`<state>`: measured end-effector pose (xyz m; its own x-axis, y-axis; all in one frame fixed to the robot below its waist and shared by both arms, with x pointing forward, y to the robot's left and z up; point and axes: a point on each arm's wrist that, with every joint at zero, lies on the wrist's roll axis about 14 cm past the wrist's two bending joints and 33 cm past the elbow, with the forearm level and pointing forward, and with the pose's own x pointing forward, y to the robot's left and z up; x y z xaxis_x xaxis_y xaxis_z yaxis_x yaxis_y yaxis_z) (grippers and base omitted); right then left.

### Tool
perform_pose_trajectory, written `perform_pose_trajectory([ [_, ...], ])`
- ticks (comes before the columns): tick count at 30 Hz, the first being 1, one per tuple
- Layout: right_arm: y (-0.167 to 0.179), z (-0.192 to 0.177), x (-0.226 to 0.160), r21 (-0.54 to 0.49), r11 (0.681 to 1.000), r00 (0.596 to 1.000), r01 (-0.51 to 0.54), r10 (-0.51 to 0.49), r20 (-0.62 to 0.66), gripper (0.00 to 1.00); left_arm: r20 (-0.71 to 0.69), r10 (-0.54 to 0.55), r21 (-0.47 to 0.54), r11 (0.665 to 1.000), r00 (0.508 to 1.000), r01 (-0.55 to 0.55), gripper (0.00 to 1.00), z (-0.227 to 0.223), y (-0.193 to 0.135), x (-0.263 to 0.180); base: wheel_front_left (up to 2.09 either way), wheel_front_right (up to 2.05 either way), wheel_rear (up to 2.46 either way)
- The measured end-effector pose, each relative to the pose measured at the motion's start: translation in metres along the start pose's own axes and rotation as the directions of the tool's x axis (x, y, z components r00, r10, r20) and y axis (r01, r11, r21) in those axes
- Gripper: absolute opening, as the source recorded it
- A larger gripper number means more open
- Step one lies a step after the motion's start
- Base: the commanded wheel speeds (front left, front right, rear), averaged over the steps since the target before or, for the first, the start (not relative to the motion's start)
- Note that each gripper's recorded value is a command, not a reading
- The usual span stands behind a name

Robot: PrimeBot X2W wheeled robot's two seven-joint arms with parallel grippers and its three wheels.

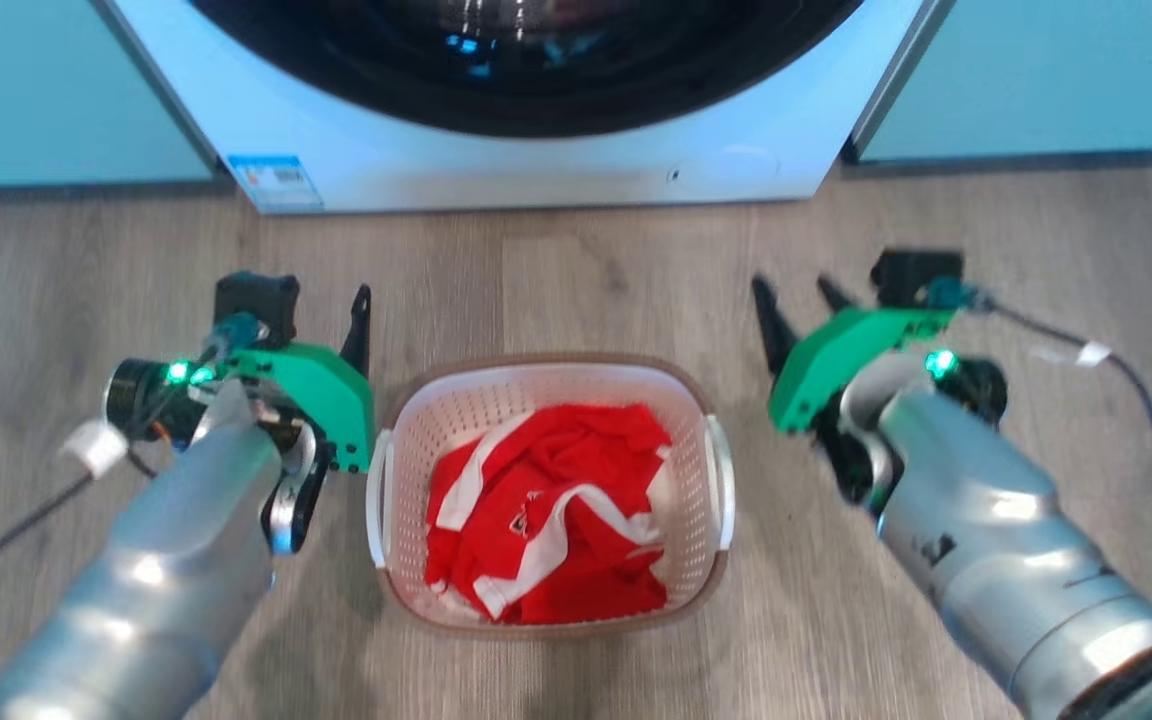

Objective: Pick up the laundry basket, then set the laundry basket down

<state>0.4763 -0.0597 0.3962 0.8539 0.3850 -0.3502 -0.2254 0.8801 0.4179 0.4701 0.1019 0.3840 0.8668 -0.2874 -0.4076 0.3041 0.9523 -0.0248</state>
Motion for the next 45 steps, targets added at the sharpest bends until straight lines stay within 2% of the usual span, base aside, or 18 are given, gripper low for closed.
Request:
perform_pose_trajectory([
  [4, 0.016, 0.076, -0.012, -0.033, 0.999, 0.972, -0.033, 0.04, 0.234, 1.0, 0.161, 0.022, -0.019, 1.0, 0.987, -0.019, 1.0, 0.035, -0.005, -0.025, 0.0, 0.0, 0.0],
  [6, 0.022, 0.097, -0.027, -0.049, 0.998, 0.945, -0.045, 0.058, 0.323, 1.0, 0.214, 0.036, -0.027, 0.999, 0.976, -0.031, 1.0, 0.042, -0.008, -0.04, 0.0, 0.0, 0.0],
  [9, 0.022, 0.093, -0.053, -0.048, 0.998, 0.926, -0.038, 0.053, 0.374, 1.0, 0.308, 0.06, -0.072, 0.997, 0.949, -0.039, 1.0, 0.062, -0.01, -0.061, 0.0, 0.0, 0.0],
  [13, 0.023, 0.088, -0.082, -0.042, 0.999, 0.906, -0.03, 0.045, 0.421, 1.0, 0.444, 0.076, -0.065, 0.997, 0.893, -0.052, 1.0, 0.097, -0.012, -0.087, 0.0, 0.0, 0.0],
  [15, 0.028, 0.102, -0.093, -0.061, 0.998, 0.88, -0.036, 0.06, 0.471, 1.0, 0.488, 0.084, -0.064, 0.996, 0.869, -0.06, 1.0, 0.106, -0.014, -0.099, 0.0, 0.0, 0.0],
  [16, 0.034, 0.119, -0.104, -0.085, 0.996, 0.848, -0.038, 0.078, 0.525, 1.0, 0.509, 0.08, -0.063, 0.996, 0.857, -0.056, 1.0, 0.107, -0.019, -0.108, 0.0, 0.0, 0.0],
  [17, 0.037, 0.125, -0.11, -0.102, 0.994, 0.833, -0.038, 0.087, 0.546, 1.0, 0.514, 0.08, -0.065, 0.996, 0.854, -0.054, 1.0, 0.105, -0.021, -0.113, 0.0, 0.0, 0.0],
  [20, 0.04, 0.128, -0.126, -0.112, 0.993, 0.81, -0.034, 0.093, 0.579, 1.0, 0.526, 0.097, -0.087, 0.994, 0.845, -0.06, 1.0, 0.101, -0.023, -0.127, 0.0, 0.0, 0.0],
  [31, 0.032, 0.096, -0.152, -0.097, 0.995, 0.829, 0.011, 0.045, 0.557, 1.0, 0.518, 0.137, -0.189, 0.981, 0.844, -0.043, 1.0, 0.082, -0.027, -0.154, 0.0, 0.0, 0.0],
  [36, 0.035, 0.078, -0.155, -0.106, 0.994, 0.851, 0.009, 0.048, 0.523, 1.0, 0.524, 0.122, -0.13, 0.99, 0.843, -0.062, 1.0, 0.08, -0.028, -0.16, 0.0, 0.0, 0.0],
  [45, 0.04, 0.079, -0.153, -0.12, 0.993, 0.85, -0.001, 0.063, 0.524, 1.0, 0.543, 0.113, -0.092, 0.993, 0.832, -0.075, 1.0, 0.086, -0.029, -0.162, 0.0, 0.0, 0.0],
])
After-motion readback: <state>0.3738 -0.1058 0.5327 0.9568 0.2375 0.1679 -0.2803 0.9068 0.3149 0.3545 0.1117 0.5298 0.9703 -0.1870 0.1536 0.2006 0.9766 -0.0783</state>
